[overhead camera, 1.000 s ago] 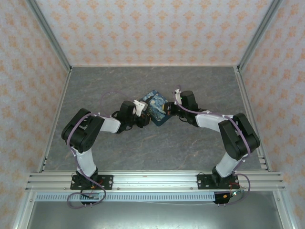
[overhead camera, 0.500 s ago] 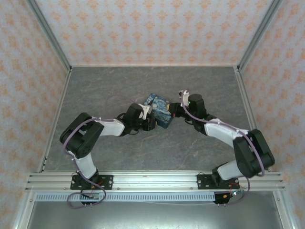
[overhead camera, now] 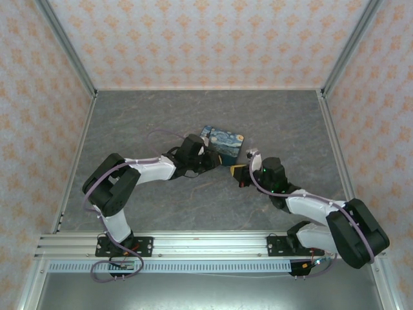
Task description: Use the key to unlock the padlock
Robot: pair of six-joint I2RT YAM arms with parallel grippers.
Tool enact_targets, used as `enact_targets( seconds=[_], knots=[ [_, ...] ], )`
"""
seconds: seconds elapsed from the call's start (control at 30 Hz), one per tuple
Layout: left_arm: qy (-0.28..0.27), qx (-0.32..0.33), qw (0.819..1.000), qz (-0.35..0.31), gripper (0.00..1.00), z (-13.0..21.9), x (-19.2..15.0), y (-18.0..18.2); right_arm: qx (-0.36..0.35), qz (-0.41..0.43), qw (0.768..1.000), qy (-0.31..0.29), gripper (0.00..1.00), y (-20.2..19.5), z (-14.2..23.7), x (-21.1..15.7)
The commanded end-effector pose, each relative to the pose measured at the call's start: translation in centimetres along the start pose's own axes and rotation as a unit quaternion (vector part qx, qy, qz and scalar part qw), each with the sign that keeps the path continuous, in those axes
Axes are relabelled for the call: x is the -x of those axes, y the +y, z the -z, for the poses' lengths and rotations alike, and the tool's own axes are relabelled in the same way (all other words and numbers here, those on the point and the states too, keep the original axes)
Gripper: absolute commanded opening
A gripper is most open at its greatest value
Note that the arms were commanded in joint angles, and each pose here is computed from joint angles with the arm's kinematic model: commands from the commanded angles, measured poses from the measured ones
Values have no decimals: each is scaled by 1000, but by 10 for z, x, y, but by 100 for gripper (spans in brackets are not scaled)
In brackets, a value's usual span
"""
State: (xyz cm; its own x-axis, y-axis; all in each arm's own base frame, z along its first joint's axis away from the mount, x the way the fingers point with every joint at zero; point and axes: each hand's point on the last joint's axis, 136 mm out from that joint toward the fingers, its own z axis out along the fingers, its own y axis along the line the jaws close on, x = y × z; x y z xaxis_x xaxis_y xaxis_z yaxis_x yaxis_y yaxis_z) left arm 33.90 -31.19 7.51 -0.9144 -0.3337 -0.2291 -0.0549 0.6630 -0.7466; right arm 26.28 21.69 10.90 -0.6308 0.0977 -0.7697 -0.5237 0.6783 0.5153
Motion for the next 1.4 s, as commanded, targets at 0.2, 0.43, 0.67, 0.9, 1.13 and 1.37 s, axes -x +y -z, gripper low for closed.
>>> enact_targets(
  seconds=[0.2,0.43,0.67,0.9,1.13,1.37],
  knots=[
    [-8,-29,996,83,14,6,11,-38,15,44,995,-91,0,4,-3,25],
    [-18,-41,994,101,13,11,13,-50,6,24,993,-111,0,-3,-10,32],
    [-46,-41,991,121,12,18,20,-48,-4,0,992,-124,0,-11,-12,33],
    [-57,-54,987,140,12,19,23,-50,-2,-9,993,-116,0,-13,-14,27],
    [-61,-54,987,140,12,21,25,-52,9,-31,992,-121,0,-15,-21,26],
    [-60,-51,987,141,12,21,24,-50,21,-39,991,-125,0,-14,-28,29]
  ],
)
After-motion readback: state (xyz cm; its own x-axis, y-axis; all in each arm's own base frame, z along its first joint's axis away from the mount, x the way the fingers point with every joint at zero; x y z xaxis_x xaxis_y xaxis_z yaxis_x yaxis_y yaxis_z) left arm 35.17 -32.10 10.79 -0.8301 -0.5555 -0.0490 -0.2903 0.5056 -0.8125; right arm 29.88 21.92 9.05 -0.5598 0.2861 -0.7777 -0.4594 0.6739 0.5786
